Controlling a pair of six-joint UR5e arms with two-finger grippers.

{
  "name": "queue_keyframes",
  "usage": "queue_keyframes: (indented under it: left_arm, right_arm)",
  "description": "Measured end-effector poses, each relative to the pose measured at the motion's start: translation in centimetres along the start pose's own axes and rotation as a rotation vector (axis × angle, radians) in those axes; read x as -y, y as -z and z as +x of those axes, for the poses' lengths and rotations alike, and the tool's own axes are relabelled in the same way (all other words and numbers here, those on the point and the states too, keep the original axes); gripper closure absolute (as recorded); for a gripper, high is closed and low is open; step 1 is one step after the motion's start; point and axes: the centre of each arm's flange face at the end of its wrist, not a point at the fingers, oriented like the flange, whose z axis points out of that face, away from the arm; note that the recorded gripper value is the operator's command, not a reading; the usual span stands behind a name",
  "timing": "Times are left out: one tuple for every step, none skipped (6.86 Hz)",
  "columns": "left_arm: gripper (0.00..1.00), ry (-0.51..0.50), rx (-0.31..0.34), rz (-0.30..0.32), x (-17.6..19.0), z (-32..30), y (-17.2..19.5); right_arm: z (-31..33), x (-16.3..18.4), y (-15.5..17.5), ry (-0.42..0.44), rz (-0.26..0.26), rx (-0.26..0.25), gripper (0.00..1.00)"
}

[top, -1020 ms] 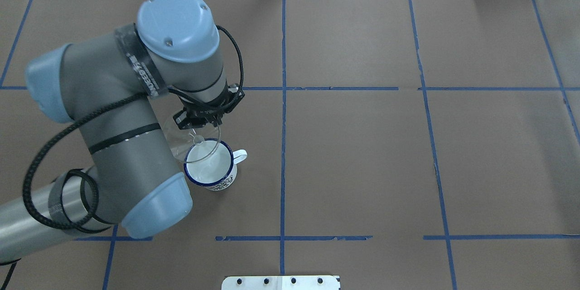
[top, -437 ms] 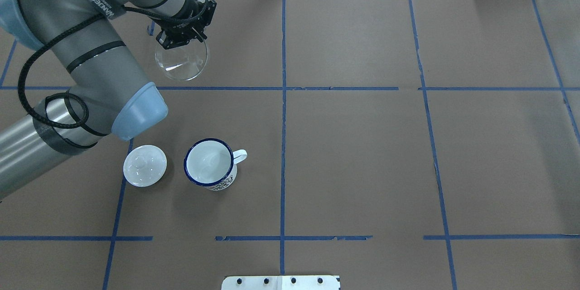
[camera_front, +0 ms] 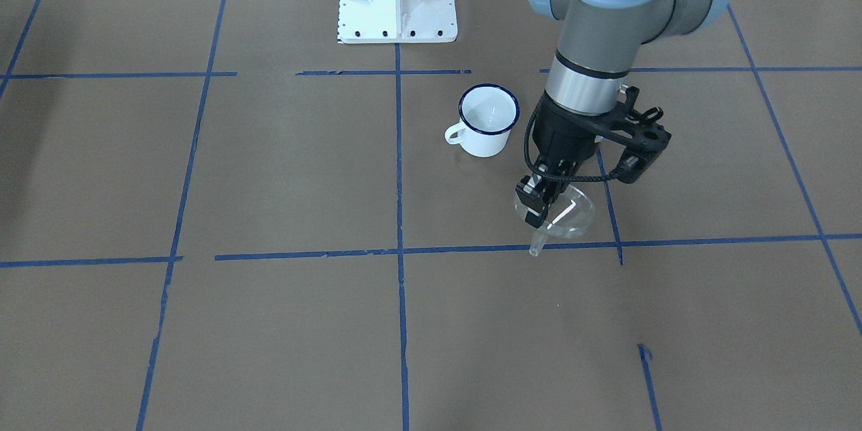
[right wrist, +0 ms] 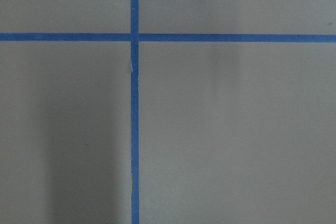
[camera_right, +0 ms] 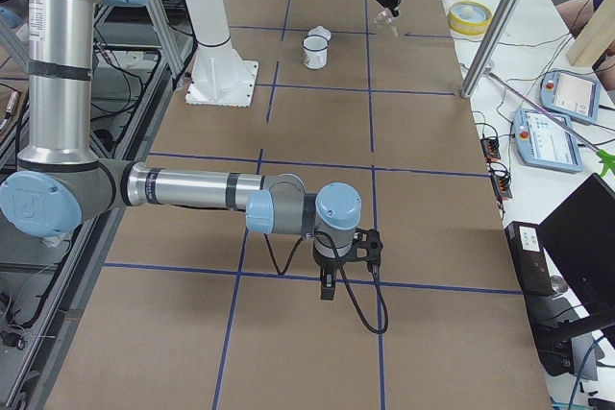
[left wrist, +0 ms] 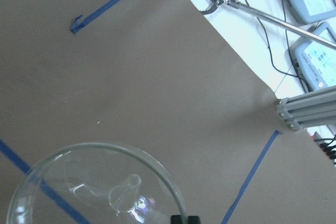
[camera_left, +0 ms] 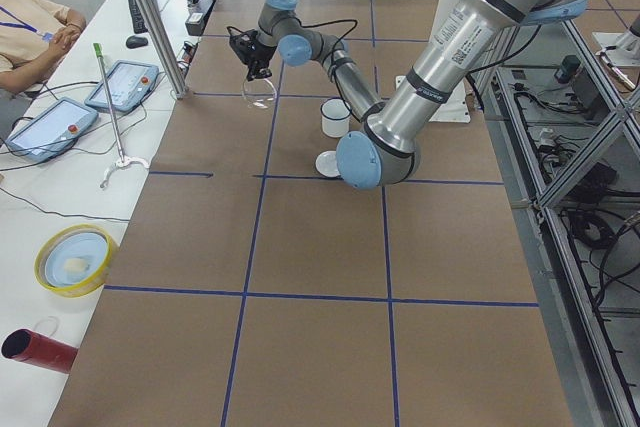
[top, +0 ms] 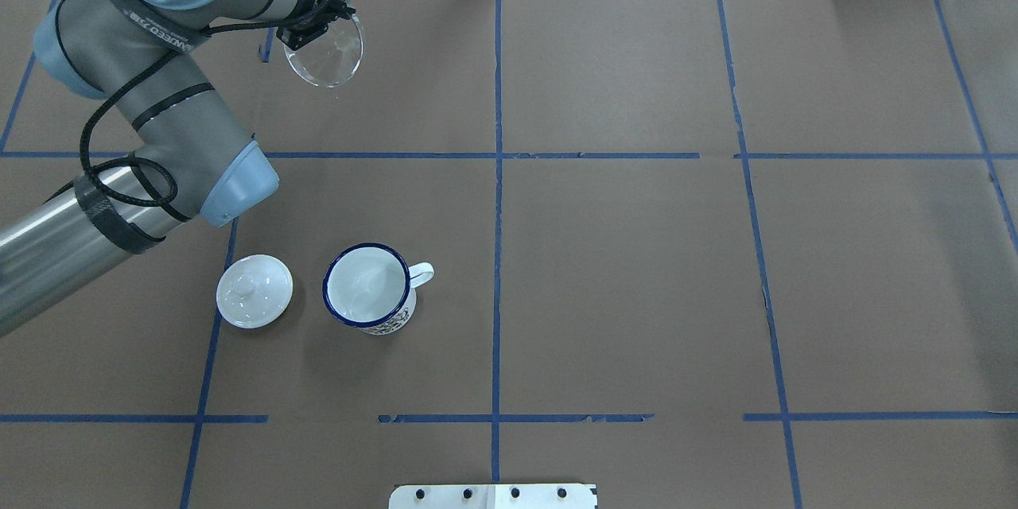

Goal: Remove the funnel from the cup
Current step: 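Carry the funnel farther from the robot and set it down, opening the left gripper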

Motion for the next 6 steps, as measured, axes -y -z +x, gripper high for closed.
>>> queue_keyframes:
  left_arm:
    - [1.0,0.017,-0.079,0.053,1.6,-1.4,-2.6]
    - [1.0,0.036,-0.131,0.096,3.0,-3.0,-4.8]
    - [1.0,0.065,-0.17,0.107,3.6,-4.8,-6.6]
    - [1.0,0.087,-0.194,0.108,3.4,-6.4,-8.0]
    - [1.0,0.094,-0.202,0.107,2.7,-7.5,-8.9]
    - [1.0,0.095,-0.207,0.099,2.0,-8.0,-9.4]
  right_arm:
    - [0.0,0.0,0.0,0.0,0.0,0.0,0.0]
    - [0.0,0.0,0.0,0.0,0.0,0.0,0.0]
    - [0.0,0.0,0.0,0.0,0.0,0.0,0.0]
    - [0.0,0.0,0.0,0.0,0.0,0.0,0.0]
    - [0.0,0.0,0.0,0.0,0.0,0.0,0.0]
    - [0.0,0.0,0.0,0.0,0.0,0.0,0.0]
